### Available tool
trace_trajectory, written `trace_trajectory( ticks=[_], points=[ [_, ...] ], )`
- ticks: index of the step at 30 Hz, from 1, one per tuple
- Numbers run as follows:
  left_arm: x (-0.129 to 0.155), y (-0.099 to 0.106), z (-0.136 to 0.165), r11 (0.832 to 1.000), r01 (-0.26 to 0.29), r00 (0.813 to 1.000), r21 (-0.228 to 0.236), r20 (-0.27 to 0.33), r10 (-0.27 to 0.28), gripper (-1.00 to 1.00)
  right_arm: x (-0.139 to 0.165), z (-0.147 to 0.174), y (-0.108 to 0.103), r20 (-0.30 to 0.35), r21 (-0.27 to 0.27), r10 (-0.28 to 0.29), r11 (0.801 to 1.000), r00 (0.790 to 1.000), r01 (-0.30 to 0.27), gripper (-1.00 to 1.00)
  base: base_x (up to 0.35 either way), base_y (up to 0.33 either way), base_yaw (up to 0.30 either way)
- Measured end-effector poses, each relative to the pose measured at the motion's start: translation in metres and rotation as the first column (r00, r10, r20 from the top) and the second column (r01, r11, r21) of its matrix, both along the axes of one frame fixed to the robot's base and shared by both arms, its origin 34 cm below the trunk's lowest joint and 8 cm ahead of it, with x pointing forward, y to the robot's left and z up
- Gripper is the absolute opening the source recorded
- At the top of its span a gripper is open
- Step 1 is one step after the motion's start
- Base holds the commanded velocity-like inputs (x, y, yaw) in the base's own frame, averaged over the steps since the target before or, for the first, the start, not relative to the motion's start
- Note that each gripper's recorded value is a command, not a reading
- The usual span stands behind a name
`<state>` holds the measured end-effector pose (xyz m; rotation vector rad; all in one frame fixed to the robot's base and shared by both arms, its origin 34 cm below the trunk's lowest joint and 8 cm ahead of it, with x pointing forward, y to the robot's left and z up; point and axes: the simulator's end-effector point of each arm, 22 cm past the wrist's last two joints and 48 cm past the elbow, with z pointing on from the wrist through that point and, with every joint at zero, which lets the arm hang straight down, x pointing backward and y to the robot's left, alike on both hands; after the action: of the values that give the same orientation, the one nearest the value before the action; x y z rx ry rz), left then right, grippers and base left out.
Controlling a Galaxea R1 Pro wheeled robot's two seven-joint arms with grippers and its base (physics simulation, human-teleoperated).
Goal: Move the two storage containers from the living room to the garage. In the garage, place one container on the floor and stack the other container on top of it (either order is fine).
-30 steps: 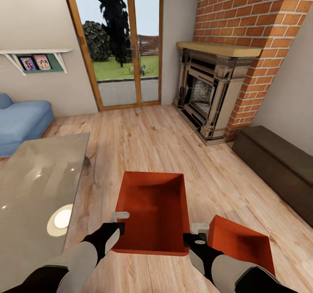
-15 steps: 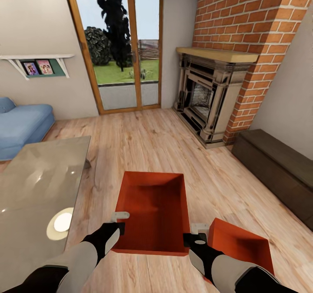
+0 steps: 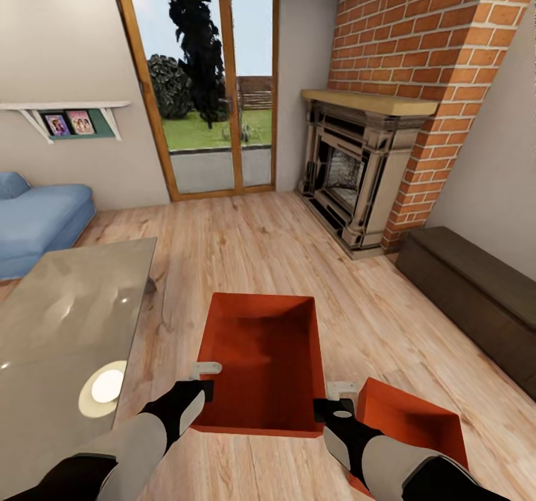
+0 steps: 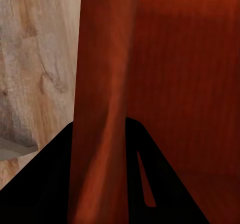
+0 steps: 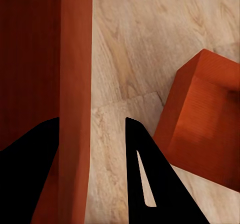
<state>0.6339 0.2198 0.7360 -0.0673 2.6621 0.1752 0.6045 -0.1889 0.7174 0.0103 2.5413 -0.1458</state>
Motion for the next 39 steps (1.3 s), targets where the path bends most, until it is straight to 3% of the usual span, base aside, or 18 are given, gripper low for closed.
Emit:
trace_trajectory(
  ticks=[39],
  points=[
    [0.006, 0.0, 0.012, 1.0, -0.003, 1.0, -0.005, 0.023, 0.003, -1.0, 0.009, 0.012, 0.0, 0.023, 0.0, 0.004, 1.0, 1.0, -0.004, -1.0, 0.0, 0.0, 0.0]
  ],
)
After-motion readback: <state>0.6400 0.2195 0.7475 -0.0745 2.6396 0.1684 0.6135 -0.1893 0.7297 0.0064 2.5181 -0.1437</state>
